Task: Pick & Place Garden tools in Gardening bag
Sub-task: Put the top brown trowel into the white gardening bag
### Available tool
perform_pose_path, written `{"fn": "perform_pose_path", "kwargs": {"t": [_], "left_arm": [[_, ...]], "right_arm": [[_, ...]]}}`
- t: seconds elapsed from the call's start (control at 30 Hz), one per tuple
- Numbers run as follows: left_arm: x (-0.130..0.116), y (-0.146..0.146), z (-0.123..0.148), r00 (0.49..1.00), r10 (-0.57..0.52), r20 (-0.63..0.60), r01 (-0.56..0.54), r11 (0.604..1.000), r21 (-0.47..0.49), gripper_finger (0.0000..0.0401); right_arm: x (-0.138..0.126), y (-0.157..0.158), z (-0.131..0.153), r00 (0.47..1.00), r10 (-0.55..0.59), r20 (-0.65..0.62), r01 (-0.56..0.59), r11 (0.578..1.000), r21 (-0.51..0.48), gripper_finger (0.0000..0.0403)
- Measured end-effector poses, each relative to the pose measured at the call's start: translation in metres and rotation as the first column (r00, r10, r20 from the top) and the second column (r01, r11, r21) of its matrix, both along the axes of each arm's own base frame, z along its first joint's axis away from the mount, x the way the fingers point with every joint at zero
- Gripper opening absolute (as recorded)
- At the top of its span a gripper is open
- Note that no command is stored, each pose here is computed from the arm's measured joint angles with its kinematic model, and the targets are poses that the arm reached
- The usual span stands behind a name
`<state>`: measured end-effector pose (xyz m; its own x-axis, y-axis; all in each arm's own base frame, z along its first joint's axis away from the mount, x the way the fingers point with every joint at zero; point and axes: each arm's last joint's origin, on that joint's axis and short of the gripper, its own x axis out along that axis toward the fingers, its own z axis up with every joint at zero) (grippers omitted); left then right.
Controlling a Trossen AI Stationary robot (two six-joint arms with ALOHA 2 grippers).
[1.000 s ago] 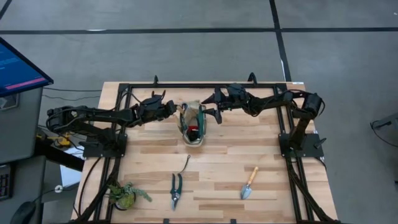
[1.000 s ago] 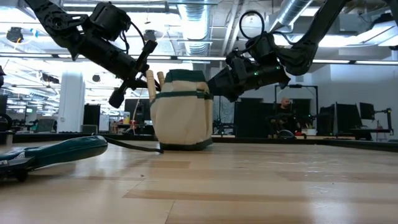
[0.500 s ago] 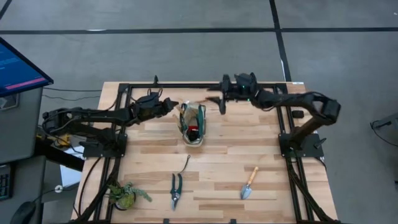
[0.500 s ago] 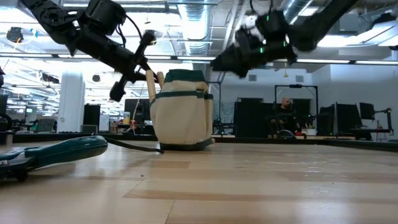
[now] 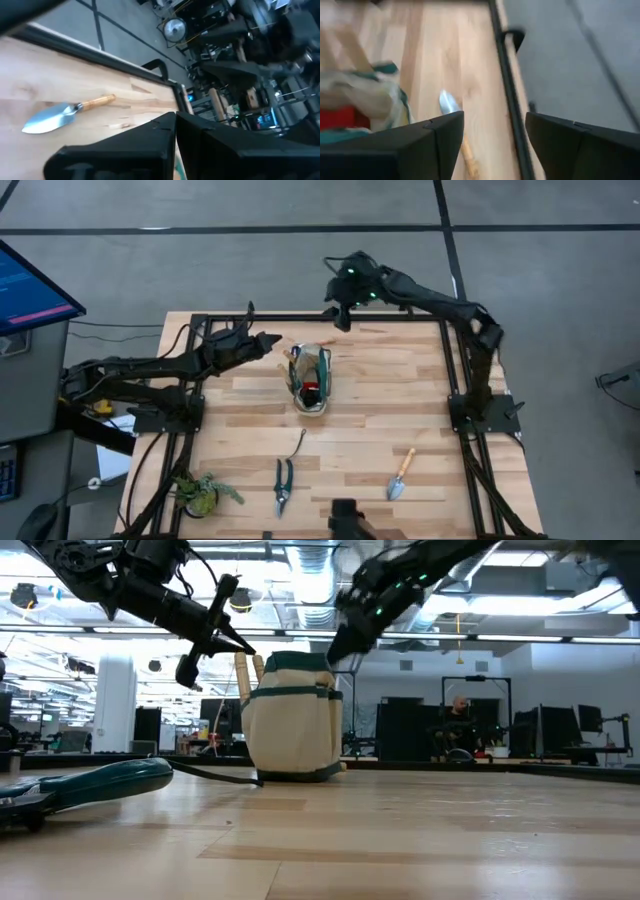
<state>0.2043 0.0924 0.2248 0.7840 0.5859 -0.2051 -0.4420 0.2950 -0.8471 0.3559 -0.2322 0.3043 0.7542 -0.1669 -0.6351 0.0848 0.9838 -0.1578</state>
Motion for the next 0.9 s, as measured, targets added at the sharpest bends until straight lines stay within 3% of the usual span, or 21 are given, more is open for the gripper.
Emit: {"fn": "perform_pose_path", "kwargs": {"t": [0.23,0.47,0.7,0.9], "left_arm": [[0.000,0.000,0.000,1.000,-0.006,0.000,0.006,1.000,-0.001,0.0001],[0.000,0.000,0.000,1.000,-0.006,0.000,0.006,1.000,0.000,0.0001],[0.000,0.000,0.000,1.000,-0.005,0.002,0.005,1.000,-0.001,0.0001],[0.000,0.000,0.000,1.000,-0.005,0.003,0.005,1.000,-0.001,0.0001]], "right_arm": [[0.030,-0.031,-0.048,0.978,0.030,-0.207,-0.009,0.994,0.105,0.0237],[0.040,-0.034,-0.090,0.937,0.096,-0.336,-0.041,0.985,0.165,0.0246],[0.046,-0.036,-0.117,0.902,0.125,-0.413,-0.077,0.988,0.131,0.0245],[0.040,-0.041,-0.132,0.875,0.142,-0.463,-0.072,0.984,0.165,0.0245]]}}
